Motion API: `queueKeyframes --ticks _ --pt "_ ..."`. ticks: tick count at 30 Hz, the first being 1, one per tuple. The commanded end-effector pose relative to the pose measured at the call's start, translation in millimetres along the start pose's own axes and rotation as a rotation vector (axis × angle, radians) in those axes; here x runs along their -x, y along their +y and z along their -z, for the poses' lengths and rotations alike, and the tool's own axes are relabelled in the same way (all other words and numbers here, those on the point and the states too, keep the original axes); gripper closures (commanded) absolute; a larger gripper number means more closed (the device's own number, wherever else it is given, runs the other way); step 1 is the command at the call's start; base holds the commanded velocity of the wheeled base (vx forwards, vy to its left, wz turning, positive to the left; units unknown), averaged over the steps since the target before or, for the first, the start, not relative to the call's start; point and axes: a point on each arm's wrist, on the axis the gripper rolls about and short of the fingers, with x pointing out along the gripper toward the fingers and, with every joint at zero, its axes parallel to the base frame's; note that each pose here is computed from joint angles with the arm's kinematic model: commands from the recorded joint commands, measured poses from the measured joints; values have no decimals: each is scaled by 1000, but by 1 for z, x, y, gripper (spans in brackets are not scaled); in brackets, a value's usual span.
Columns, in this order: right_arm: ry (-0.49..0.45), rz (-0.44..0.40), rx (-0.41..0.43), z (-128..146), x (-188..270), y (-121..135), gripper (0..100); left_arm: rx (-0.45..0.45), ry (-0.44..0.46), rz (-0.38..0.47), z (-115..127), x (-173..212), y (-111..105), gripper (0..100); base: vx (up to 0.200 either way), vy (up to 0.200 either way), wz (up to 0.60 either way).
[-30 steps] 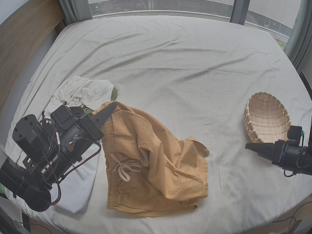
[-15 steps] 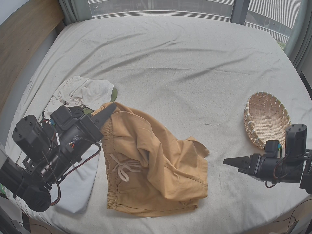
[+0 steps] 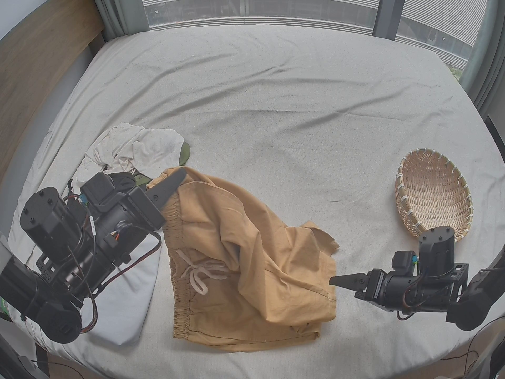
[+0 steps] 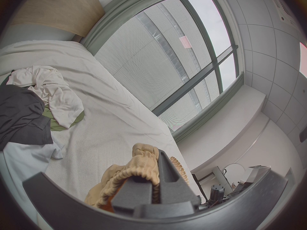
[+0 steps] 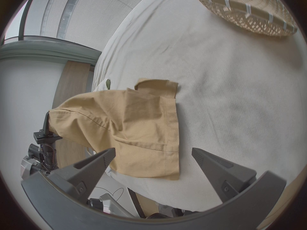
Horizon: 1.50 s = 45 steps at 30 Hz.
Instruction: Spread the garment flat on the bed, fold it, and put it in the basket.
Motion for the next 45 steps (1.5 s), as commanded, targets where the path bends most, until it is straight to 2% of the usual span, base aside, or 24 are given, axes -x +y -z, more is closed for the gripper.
queueKeyframes --ticks 1,20,28,34,41,45 --pt "62 54 -16 13 -18 -16 0 1 2 -3 1 0 1 100 0 0 0" --pt "7 -51 -54 23 -41 -18 0 3 6 -6 1 1 1 100 0 0 0" --pt "-43 -166 -42 28 -42 -11 0 2 5 -13 1 0 4 100 0 0 0" --pt "-40 -184 -73 28 -39 -7 0 1 -2 -22 -1 0 7 100 0 0 0" --pt "-73 -279 -54 19 -21 10 0 -7 -4 -39 -6 2 15 100 0 0 0" --pt "-58 -313 -49 19 -15 13 0 -6 -6 -42 -6 2 16 100 0 0 0"
